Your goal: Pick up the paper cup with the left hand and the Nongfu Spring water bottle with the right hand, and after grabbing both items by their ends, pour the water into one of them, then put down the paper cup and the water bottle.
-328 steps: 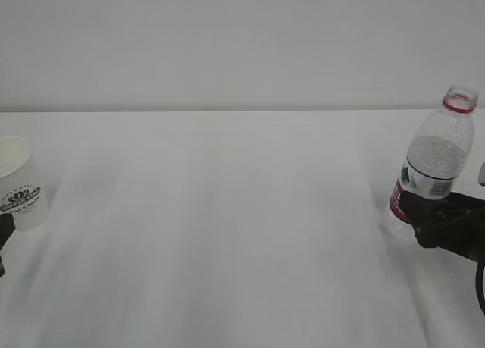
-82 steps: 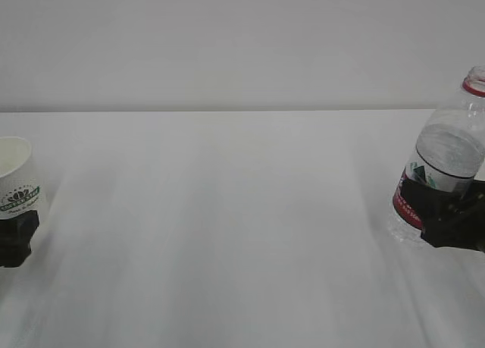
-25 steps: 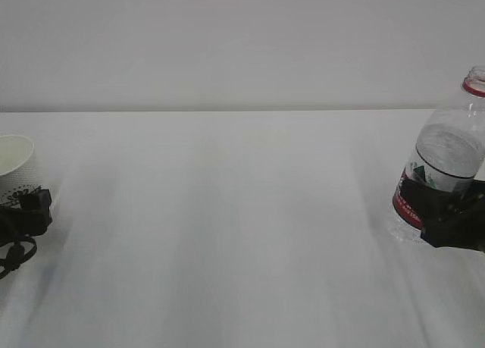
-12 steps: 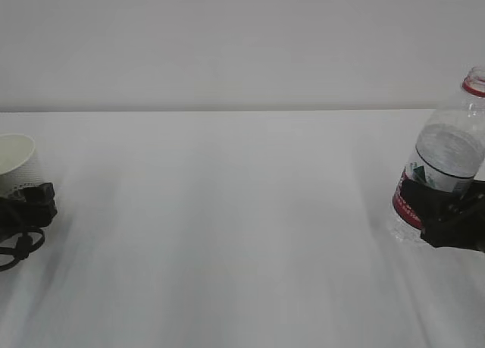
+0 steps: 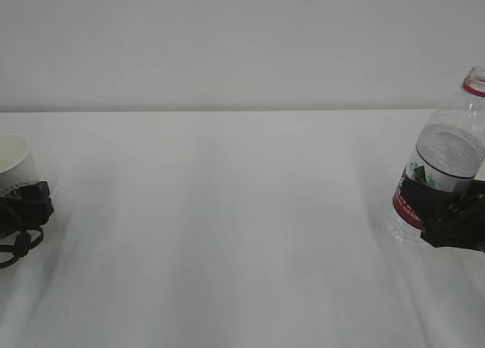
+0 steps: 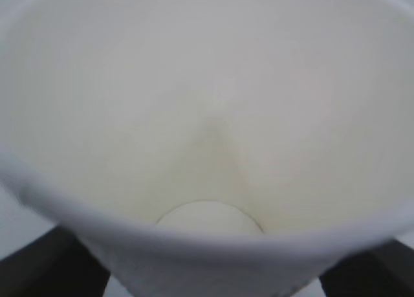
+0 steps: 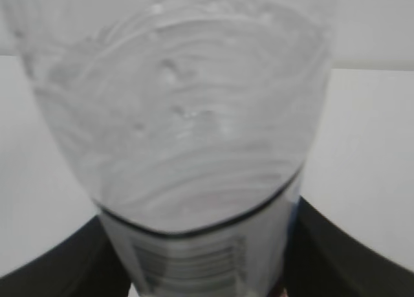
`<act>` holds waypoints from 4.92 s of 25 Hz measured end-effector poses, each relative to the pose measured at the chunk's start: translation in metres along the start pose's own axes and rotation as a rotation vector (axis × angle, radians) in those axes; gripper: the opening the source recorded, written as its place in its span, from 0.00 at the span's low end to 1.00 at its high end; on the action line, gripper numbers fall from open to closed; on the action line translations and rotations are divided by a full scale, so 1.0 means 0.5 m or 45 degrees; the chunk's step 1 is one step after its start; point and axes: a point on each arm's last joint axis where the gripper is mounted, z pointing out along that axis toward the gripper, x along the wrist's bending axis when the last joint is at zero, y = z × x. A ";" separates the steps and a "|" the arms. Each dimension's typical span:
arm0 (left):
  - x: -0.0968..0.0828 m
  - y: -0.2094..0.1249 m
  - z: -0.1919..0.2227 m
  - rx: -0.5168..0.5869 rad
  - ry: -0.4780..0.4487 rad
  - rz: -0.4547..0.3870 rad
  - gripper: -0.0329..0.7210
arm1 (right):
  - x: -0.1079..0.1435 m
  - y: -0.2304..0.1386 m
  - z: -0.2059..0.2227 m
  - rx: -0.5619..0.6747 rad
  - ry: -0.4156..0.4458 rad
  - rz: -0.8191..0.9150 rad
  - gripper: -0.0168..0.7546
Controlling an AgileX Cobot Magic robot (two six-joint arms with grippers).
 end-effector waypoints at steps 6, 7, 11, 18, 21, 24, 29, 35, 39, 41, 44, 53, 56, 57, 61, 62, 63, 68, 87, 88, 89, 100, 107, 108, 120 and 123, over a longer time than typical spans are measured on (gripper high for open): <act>0.000 0.000 0.000 0.000 0.001 0.000 0.86 | 0.000 0.000 0.000 0.000 0.000 0.000 0.62; 0.000 0.000 0.000 0.000 0.001 0.000 0.84 | 0.000 0.000 0.000 0.000 0.000 0.000 0.62; -0.001 0.000 0.000 0.000 -0.003 0.002 0.82 | 0.000 0.000 0.000 0.000 0.000 0.000 0.62; -0.010 -0.001 0.000 0.006 -0.068 0.030 0.81 | 0.000 0.000 0.000 0.000 0.000 0.000 0.62; -0.018 -0.002 -0.001 0.011 -0.123 0.055 0.81 | 0.000 0.000 0.000 0.000 0.000 0.000 0.62; -0.029 0.002 -0.003 0.006 -0.202 0.087 0.81 | 0.000 0.000 0.000 0.000 0.000 0.000 0.62; -0.055 0.009 -0.011 -0.004 -0.379 0.162 0.81 | 0.000 0.000 0.000 0.000 0.000 0.000 0.62; -0.080 0.003 -0.021 0.018 -0.571 0.224 0.81 | 0.000 0.000 0.000 0.000 0.000 0.000 0.62; -0.090 0.000 -0.025 0.037 -0.646 0.216 0.81 | 0.000 0.000 0.000 0.000 0.000 0.000 0.62; -0.096 -0.003 -0.029 0.046 -0.701 0.234 0.80 | 0.000 0.000 0.000 0.000 0.000 0.000 0.62; -0.109 -0.008 -0.038 0.061 -0.811 0.281 0.79 | 0.000 0.000 0.000 0.000 0.000 0.000 0.62; -0.123 -0.015 -0.051 0.104 -0.951 0.285 0.79 | 0.000 0.000 0.000 0.000 0.000 0.000 0.62; -0.132 -0.020 -0.059 0.123 -1.024 0.303 0.79 | 0.000 0.000 0.000 0.000 0.000 0.000 0.62; -0.136 -0.021 -0.061 0.128 -1.041 0.306 0.78 | 0.000 0.000 0.000 0.000 0.000 0.000 0.62; -0.164 -0.029 -0.075 0.137 -1.135 0.344 0.77 | 0.000 0.000 0.000 0.000 0.000 0.000 0.62; -0.174 -0.030 -0.079 0.138 -1.167 0.354 0.77 | 0.000 0.000 0.000 0.000 0.000 0.000 0.62; -0.185 -0.031 -0.082 0.137 -1.196 0.363 0.77 | 0.000 0.000 0.000 0.000 0.000 0.000 0.62; -0.239 -0.030 -0.094 0.111 -1.319 0.388 0.77 | 0.000 0.000 0.000 0.000 0.000 0.000 0.62; -0.413 -0.017 -0.142 0.060 -1.688 0.474 0.77 | 0.000 0.000 0.000 0.000 0.000 0.000 0.62; -0.422 -0.018 -0.144 0.075 -1.699 0.499 0.77 | 0.000 0.000 0.000 0.000 0.000 0.000 0.62; -0.432 -0.020 -0.147 0.086 -1.718 0.523 0.77 | 0.000 0.000 0.000 0.000 0.000 0.000 0.62; -0.463 -0.043 -0.175 0.190 -1.766 0.614 0.77 | 0.000 0.000 0.000 0.000 0.000 0.000 0.62; -0.462 -0.047 -0.174 0.246 -1.744 0.595 0.77 | 0.000 0.000 0.000 0.000 0.000 0.011 0.62; -0.462 -0.047 -0.174 0.246 -1.744 0.595 0.77 | 0.000 -0.001 -0.001 0.003 0.000 0.020 0.62; -0.461 -0.050 -0.173 0.263 -1.736 0.612 0.77 | 0.004 0.030 -0.038 -0.088 -0.056 0.025 0.62; -0.461 -0.051 -0.173 0.266 -1.733 0.615 0.77 | 0.006 0.044 -0.049 -0.104 -0.063 0.005 0.62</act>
